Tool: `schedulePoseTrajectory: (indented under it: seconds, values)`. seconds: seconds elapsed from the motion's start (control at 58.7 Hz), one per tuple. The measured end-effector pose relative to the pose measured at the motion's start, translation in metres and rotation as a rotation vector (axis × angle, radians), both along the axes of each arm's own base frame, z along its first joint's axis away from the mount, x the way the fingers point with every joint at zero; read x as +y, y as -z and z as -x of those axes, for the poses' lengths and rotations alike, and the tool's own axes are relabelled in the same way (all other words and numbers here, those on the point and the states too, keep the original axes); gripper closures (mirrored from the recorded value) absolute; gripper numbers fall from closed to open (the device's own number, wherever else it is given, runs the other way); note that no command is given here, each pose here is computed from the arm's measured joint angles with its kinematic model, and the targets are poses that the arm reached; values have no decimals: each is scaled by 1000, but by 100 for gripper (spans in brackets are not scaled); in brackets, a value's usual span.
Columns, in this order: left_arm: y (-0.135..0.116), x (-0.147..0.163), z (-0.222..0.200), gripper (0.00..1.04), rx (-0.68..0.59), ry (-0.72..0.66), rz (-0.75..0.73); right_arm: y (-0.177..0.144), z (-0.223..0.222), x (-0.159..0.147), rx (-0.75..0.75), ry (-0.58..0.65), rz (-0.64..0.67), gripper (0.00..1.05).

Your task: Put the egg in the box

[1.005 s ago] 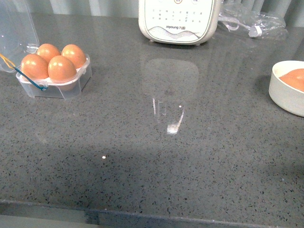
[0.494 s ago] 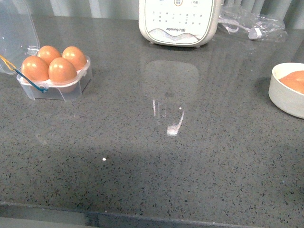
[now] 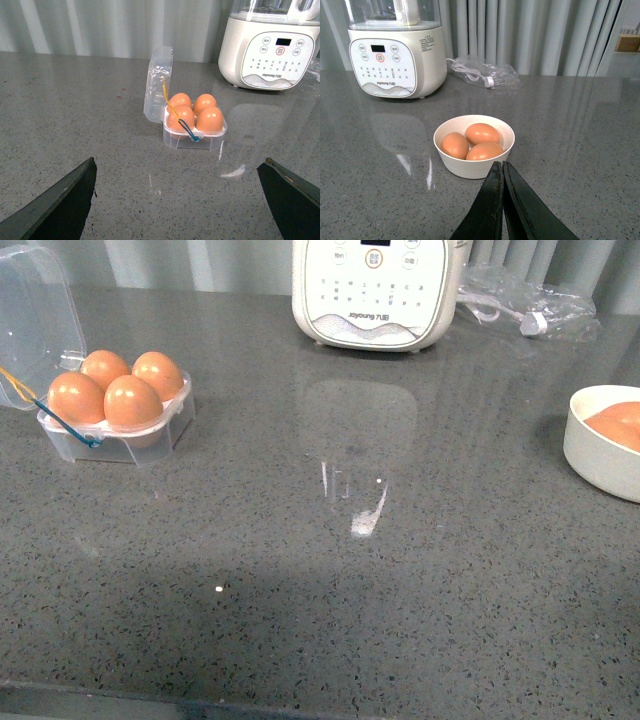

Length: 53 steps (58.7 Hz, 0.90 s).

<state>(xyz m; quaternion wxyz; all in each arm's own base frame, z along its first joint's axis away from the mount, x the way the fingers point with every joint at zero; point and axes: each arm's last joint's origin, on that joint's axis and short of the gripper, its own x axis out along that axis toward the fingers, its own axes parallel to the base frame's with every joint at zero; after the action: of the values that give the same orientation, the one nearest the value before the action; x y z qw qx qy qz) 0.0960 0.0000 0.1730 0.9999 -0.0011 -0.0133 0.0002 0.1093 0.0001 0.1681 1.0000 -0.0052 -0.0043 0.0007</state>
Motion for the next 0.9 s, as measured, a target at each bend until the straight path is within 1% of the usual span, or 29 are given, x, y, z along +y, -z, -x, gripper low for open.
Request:
schedulePoseTrajectory:
  seconds: [0.102,0.153,0.221,0.392,0.426,0.596,0.63,0.749,0.784,0.835,0.903]
  values:
    - [0,0,0,7,0,0,0,0,2,0,2,0,0,102]
    - [0,0,0,7,0,0,0,5,8,0,37,0,0,102]
    - [0,0,0,7,0,0,0,2,12,0,3,0,0,102]
    - [0,0,0,7,0,0,0,3,12,0,6,0,0,102]
    - [0,0,0,7,0,0,0,3,12,0,6,0,0,100]
    - [0,0,0,7,-1,0,0,3,12,0,6,0,0,73]
    - [0,0,0,7,-1,0,0,3,12,0,6,0,0,66]
    - [0,0,0,7,-1,0,0,3,12,0,6,0,0,48]
    - [0,0,0,7,-1,0,0,3,12,0,6,0,0,41]
    - [0,0,0,7,-1,0,0,3,12,0,6,0,0,34]
    - [0,0,0,7,-1,0,0,3,12,0,6,0,0,18]
